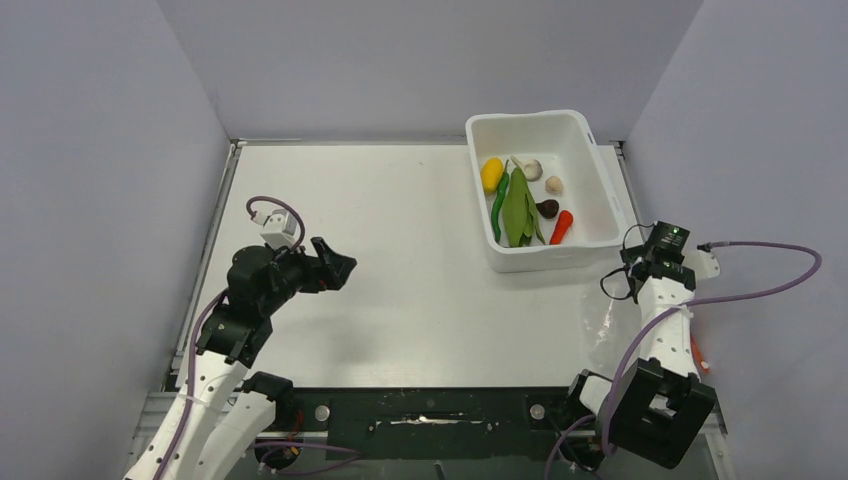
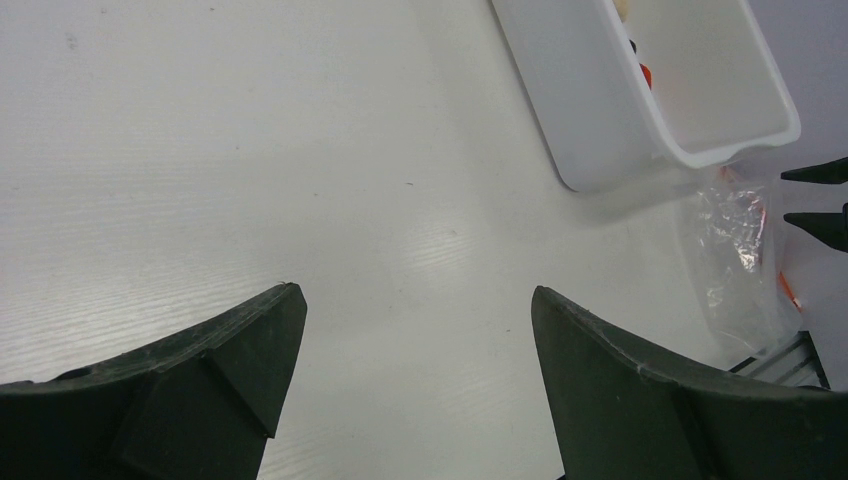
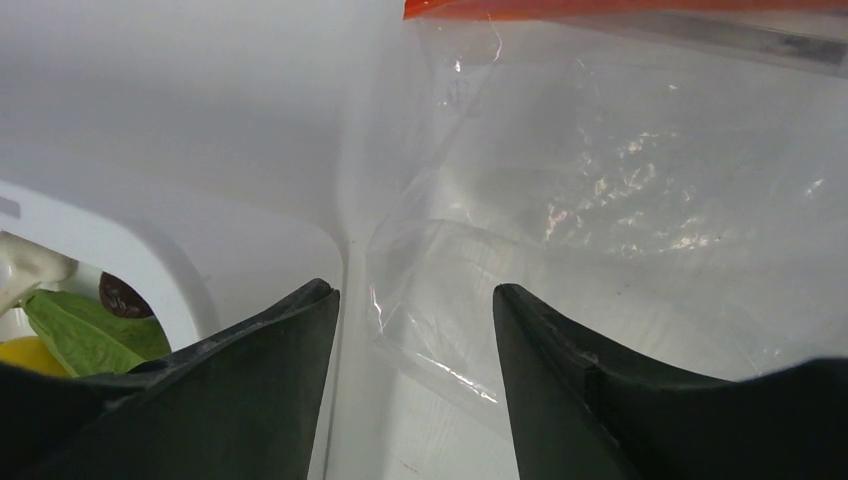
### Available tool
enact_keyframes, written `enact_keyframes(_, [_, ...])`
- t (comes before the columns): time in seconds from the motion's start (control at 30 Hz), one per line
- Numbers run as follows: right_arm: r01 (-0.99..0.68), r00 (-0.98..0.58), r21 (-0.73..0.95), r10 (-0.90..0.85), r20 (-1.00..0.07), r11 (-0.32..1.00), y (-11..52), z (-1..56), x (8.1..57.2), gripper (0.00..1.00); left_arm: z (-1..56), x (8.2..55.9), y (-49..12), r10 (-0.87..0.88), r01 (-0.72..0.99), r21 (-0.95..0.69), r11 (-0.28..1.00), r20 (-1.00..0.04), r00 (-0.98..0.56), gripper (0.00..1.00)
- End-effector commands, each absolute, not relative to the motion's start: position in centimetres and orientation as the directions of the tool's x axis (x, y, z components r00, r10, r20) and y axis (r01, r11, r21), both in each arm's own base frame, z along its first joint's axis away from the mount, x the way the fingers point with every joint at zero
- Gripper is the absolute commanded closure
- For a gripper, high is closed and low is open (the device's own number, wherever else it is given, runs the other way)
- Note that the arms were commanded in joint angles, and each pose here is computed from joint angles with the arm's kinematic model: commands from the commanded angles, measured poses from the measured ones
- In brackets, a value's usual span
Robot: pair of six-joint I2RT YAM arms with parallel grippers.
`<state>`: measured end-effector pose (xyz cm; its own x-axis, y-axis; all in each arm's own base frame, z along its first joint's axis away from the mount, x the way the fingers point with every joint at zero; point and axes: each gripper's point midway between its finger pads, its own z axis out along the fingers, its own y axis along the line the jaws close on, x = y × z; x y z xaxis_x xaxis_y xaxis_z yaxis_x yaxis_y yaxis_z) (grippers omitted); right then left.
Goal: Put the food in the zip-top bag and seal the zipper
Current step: Pick up the zipper food storage bag at the corner of the board.
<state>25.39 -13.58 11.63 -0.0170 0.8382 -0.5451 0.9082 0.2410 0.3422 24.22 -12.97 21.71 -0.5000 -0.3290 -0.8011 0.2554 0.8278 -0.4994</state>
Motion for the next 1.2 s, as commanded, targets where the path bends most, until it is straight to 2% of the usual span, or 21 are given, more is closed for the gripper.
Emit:
enact_keyframes(0.0, [0.885,0.103,0.430,0.823,-0.558,0.181,-14.9,12.9,26.9,0.39,24.1,24.8,-13.4,-0.335,0.325,-0.492,0.808,-0.837,-0.433,0.16])
enact_keyframes(0.43, [0.922,0.065,0.349,0.822,-0.566,0.167,-16.0,10.3,27.1,0.39,22.7,25.1,-13.2,-0.332,0.297,-0.495,0.816,-0.823,-0.461,0.18])
enact_keyframes(0.67, [0.936,0.049,0.317,0.832,-0.552,0.155,-15.9,8.5,27.0,0.46,23.2,24.9,-12.3,-0.350,0.274,-0.484,0.831,-0.838,-0.418,0.19])
enact_keyframes(0.73, [0.937,0.044,0.312,0.834,-0.550,0.156,-15.9,8.2,27.0,0.53,23.1,24.9,-12.2,-0.353,0.267,-0.483,0.834,-0.838,-0.416,0.19])
enact_keyframes(0.9, [0.935,0.029,0.311,0.835,-0.549,0.171,-15.6,7.9,26.7,0.86,23.3,24.9,-12.3,-0.352,0.270,-0.484,0.832,-0.838,-0.416,0.20])
enact_keyframes(1.0, [0.940,0.032,0.298,0.828,-0.559,0.165,-15.6,8.4,26.0,0.99,23.2,24.9,-12.2,-0.353,0.270,-0.484,0.832,-0.838,-0.416,0.20])
enact_keyframes(1.17, [0.929,0.045,0.321,0.806,-0.591,0.184,-15.6,10.6,25.6,1.00,23.3,24.9,-12.4,-0.352,0.280,-0.486,0.828,-0.839,-0.415,0.20])
